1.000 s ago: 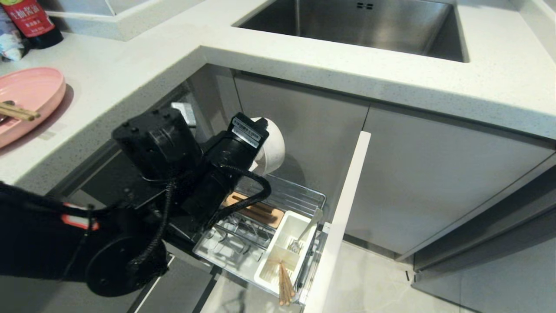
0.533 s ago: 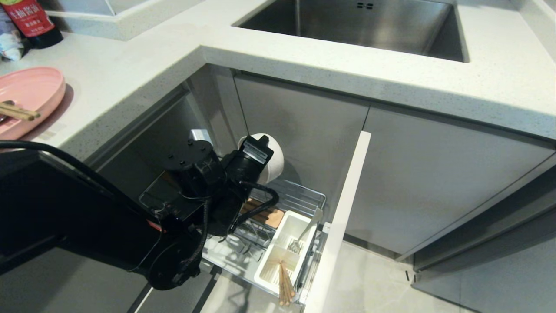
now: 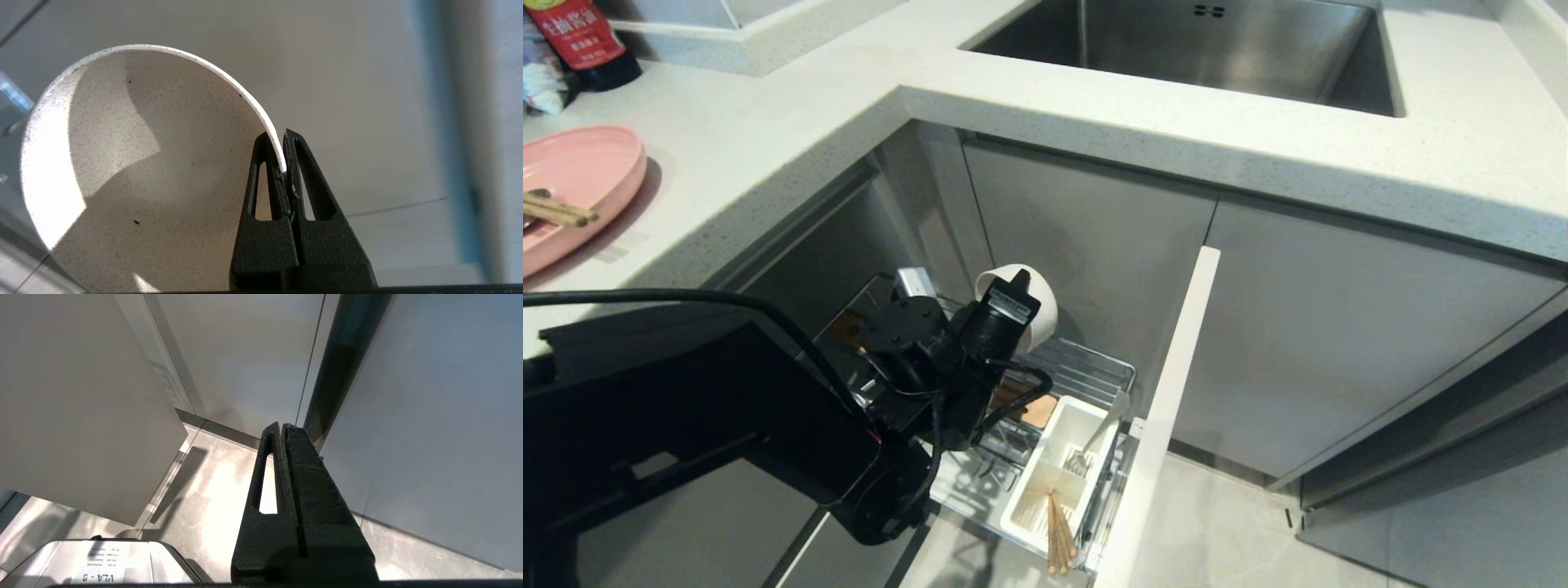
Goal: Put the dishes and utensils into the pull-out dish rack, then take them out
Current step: Pick up the bowl and place it in the cupboard
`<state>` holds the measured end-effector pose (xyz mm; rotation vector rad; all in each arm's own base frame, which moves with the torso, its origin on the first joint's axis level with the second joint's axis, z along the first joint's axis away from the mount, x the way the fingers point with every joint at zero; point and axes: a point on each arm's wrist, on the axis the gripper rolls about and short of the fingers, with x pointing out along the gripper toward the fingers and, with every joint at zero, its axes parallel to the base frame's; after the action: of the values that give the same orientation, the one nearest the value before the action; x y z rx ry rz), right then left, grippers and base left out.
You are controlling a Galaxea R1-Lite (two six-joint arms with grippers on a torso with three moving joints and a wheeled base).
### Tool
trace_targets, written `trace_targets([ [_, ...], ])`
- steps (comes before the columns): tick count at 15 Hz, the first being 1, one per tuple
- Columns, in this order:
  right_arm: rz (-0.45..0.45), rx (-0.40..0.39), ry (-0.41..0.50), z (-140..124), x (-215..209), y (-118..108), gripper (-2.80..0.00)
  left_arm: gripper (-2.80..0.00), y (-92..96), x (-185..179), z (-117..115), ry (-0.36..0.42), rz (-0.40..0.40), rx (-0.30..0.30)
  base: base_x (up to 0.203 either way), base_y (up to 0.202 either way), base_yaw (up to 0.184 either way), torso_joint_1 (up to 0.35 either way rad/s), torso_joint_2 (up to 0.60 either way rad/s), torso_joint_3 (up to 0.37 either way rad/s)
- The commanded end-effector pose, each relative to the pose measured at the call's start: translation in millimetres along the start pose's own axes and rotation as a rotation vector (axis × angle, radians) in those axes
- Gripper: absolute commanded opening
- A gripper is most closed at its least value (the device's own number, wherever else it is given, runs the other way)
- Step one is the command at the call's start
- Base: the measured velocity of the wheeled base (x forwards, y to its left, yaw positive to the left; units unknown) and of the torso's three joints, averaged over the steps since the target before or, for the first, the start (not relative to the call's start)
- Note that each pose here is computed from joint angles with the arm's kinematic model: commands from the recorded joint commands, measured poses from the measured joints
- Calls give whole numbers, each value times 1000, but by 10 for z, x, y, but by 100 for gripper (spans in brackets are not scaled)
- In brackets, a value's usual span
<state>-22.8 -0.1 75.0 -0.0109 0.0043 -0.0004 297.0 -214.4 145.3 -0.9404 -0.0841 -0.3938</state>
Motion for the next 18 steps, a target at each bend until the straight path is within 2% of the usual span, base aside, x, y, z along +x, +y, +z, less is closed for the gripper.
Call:
trace_targets([
  [1,0,-1,0,0,0,0,-280,-280,113,21,-84,14,23,5,0,0,0,0,0,0],
  [11,0,0,2,-1,0,0,-280,-280,228,31,-211,46,50,-63,0,0,0,0,0,0],
  [18,0,-1,0,0,0,0,-280,-280,123,21,-122,31,19,-92,0,0,0,0,0,0],
])
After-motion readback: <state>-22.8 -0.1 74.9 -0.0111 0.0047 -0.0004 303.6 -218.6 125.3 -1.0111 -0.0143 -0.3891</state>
